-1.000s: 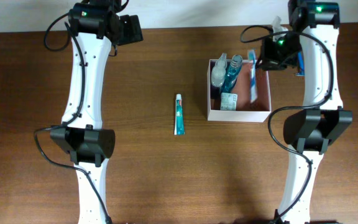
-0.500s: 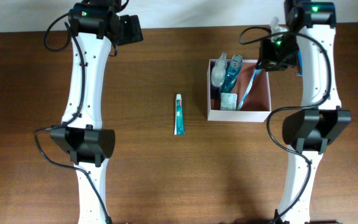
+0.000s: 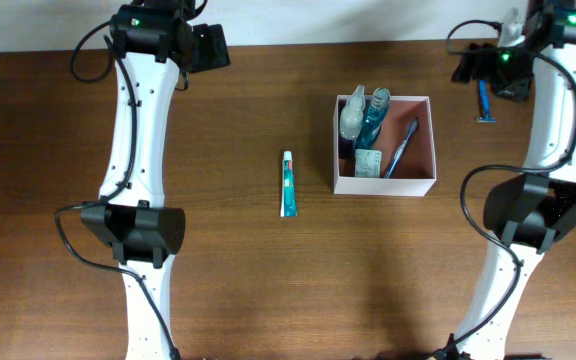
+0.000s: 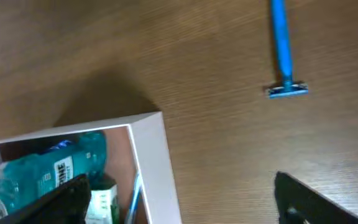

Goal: Pack container
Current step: 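Raise the right gripper back toward the blue razor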

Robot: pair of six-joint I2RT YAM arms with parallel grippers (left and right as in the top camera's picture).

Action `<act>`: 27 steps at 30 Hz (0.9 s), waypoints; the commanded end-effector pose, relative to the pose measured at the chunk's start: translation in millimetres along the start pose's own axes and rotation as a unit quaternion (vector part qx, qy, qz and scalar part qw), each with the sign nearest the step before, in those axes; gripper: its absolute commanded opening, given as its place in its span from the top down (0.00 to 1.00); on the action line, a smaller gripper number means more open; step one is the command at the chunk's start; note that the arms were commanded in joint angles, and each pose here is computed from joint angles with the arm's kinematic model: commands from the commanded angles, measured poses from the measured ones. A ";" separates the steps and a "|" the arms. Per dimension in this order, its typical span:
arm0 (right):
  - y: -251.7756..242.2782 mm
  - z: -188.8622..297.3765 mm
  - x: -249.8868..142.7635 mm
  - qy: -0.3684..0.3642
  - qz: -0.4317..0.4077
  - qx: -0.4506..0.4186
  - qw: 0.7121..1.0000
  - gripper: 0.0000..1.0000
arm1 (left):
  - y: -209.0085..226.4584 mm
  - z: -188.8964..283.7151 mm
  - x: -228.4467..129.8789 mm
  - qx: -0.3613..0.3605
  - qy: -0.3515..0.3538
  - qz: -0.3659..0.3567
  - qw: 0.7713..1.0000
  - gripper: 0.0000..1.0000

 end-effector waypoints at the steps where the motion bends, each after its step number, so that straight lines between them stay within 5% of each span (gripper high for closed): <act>1: -17.5 23.5 8.7 -0.034 -0.010 -0.015 0.999 0.04 | 3.6 -1.3 0.7 0.006 -0.001 0.007 1.000 0.01; 7: -36.6 28.1 19.0 -0.058 0.049 -0.034 0.997 0.01 | 3.5 -1.3 0.7 0.005 0.000 0.007 1.000 0.01; 13: -83.6 38.1 33.6 -0.085 0.068 -0.181 0.977 0.01 | 3.5 -1.3 0.7 0.005 0.000 0.007 1.000 0.01; 21: -113.8 15.9 30.4 -0.064 0.036 -0.126 0.989 0.01 | 3.6 -1.3 0.7 0.006 -0.001 0.007 1.000 0.00; 27: -138.9 12.7 28.2 -0.054 0.020 -0.173 0.983 0.01 | 3.5 -1.3 0.7 0.005 0.000 0.007 1.000 0.01</act>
Point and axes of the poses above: each gripper's point midway between its finger pads, its own z axis back along the fingers, its own y axis along the line the jaws close on, x = y × z, the point moved 5 cm from there along z, back along the fingers, and after that the axes turned 3 degrees about -z, right-handed, at the moved point
